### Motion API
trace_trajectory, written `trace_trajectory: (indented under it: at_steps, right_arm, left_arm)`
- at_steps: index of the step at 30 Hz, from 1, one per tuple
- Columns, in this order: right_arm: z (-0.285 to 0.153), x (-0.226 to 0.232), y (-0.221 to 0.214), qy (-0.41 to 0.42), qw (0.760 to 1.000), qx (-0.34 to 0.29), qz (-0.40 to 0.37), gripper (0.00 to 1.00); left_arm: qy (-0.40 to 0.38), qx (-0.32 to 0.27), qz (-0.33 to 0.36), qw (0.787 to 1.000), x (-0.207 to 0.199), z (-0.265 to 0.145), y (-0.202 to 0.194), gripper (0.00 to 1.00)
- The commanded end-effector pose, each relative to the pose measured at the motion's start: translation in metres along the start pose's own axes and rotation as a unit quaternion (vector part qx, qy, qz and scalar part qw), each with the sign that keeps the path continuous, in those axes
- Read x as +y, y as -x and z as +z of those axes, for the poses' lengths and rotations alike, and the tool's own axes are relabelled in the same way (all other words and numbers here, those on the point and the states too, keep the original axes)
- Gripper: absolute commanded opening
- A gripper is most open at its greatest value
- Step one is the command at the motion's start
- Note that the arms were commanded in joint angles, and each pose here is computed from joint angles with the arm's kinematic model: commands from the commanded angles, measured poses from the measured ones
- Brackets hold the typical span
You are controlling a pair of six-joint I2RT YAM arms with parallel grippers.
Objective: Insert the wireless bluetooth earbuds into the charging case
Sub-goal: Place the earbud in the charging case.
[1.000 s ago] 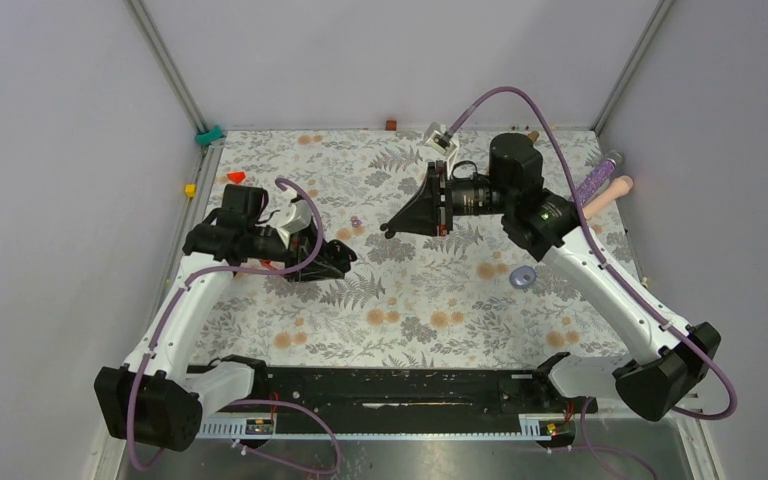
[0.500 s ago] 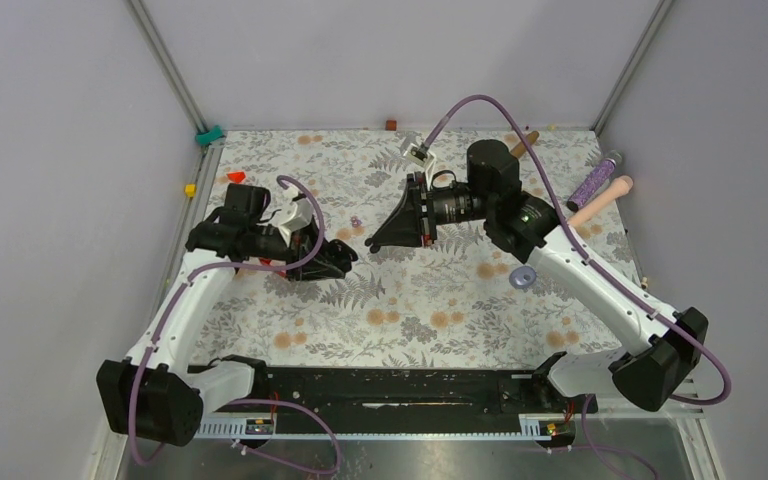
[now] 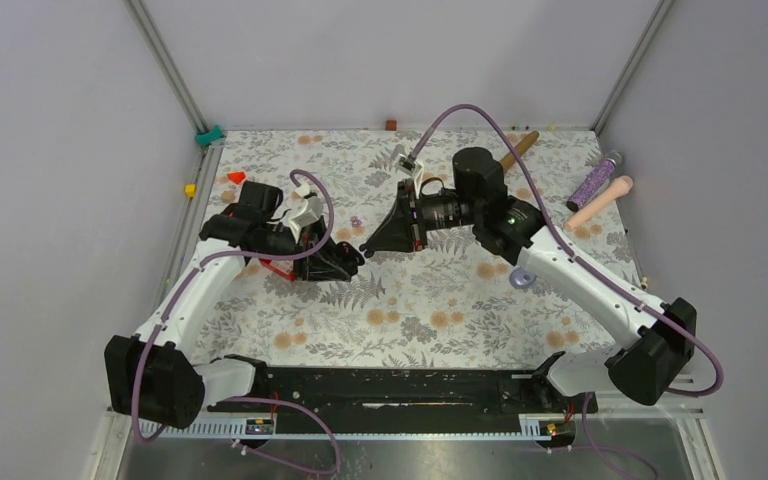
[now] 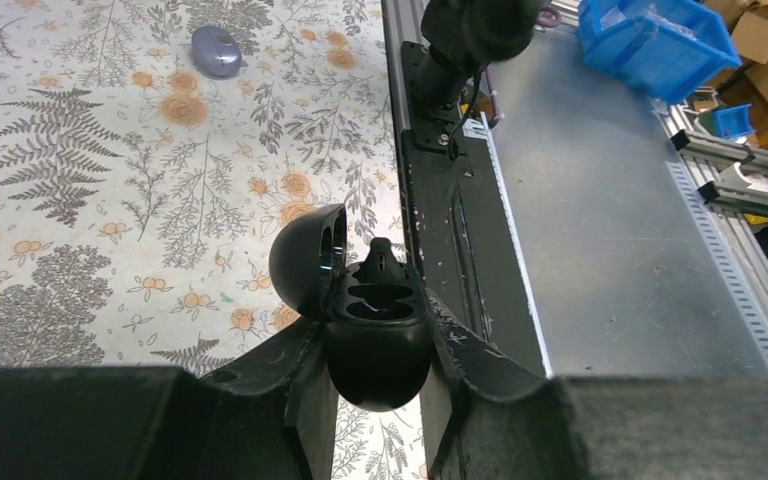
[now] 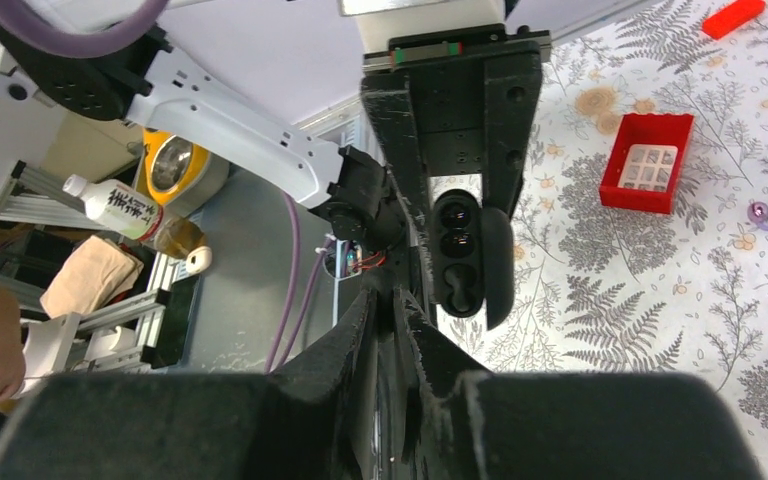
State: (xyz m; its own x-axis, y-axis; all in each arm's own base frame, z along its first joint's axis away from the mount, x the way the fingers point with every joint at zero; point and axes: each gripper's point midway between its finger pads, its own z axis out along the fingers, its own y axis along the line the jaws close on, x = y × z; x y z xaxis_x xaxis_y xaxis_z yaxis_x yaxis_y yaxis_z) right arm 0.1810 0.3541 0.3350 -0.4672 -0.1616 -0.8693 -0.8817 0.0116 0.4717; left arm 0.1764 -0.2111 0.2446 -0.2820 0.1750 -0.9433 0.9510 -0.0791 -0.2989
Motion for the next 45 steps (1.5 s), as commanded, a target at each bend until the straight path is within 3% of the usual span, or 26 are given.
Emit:
trace_trajectory:
  at_steps: [1, 15, 45]
  right_arm:
    - [0.009, -0.009, 0.003, -0.010, 1.000, -0.012, -0.023, 0.17]
    - [0.022, -0.023, -0.007, -0.025, 1.000, 0.000, -0.019, 0.18]
    - [0.043, -0.039, -0.016, -0.037, 0.999, 0.011, -0.017, 0.18]
  left_arm:
    - [-0.030, -0.026, 0.012, 0.999, -0.006, 0.003, 0.015, 0.00]
    - [-0.049, -0.028, -0.021, 0.998, -0.003, 0.008, 0.009, 0.00]
    - [-0.050, -0.020, -0.018, 0.998, -0.004, 0.012, 0.003, 0.00]
